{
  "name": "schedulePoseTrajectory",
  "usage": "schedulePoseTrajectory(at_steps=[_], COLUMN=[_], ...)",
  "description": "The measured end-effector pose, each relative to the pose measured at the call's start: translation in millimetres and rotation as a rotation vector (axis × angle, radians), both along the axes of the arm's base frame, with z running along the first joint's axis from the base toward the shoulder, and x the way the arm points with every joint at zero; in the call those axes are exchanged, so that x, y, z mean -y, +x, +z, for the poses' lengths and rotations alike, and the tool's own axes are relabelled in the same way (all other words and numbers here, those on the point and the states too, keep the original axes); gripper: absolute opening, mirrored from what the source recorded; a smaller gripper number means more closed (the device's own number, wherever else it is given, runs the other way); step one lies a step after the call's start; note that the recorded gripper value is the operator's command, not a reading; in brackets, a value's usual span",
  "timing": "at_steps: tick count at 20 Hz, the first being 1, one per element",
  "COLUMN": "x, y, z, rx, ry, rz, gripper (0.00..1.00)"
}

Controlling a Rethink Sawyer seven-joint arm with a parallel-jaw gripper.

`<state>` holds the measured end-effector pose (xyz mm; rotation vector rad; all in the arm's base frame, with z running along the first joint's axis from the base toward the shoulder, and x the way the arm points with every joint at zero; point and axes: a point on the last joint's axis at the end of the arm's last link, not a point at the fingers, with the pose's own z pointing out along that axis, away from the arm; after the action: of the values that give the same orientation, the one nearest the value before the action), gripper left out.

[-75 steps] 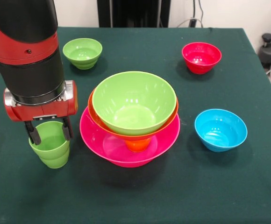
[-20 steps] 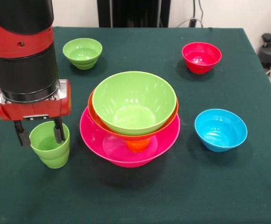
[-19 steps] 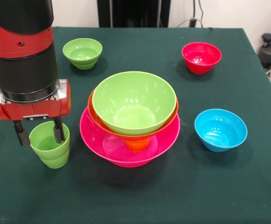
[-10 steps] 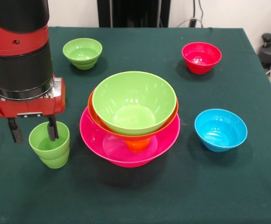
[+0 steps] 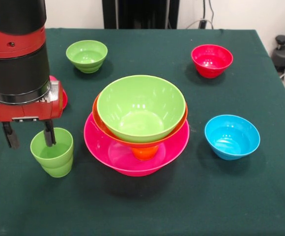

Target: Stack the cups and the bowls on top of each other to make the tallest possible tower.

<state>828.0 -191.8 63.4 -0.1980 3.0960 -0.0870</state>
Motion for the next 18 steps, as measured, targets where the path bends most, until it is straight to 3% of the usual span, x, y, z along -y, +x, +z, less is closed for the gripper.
schedulePoseTrajectory(at_steps=[9, 18], x=[0, -1], y=[-5.0, -14.3], z=[-9, -19], rx=[0.006, -0.016], ry=[-0.01, -0.011], rz=[0.005, 0.009], gripper=[1.0, 1.0])
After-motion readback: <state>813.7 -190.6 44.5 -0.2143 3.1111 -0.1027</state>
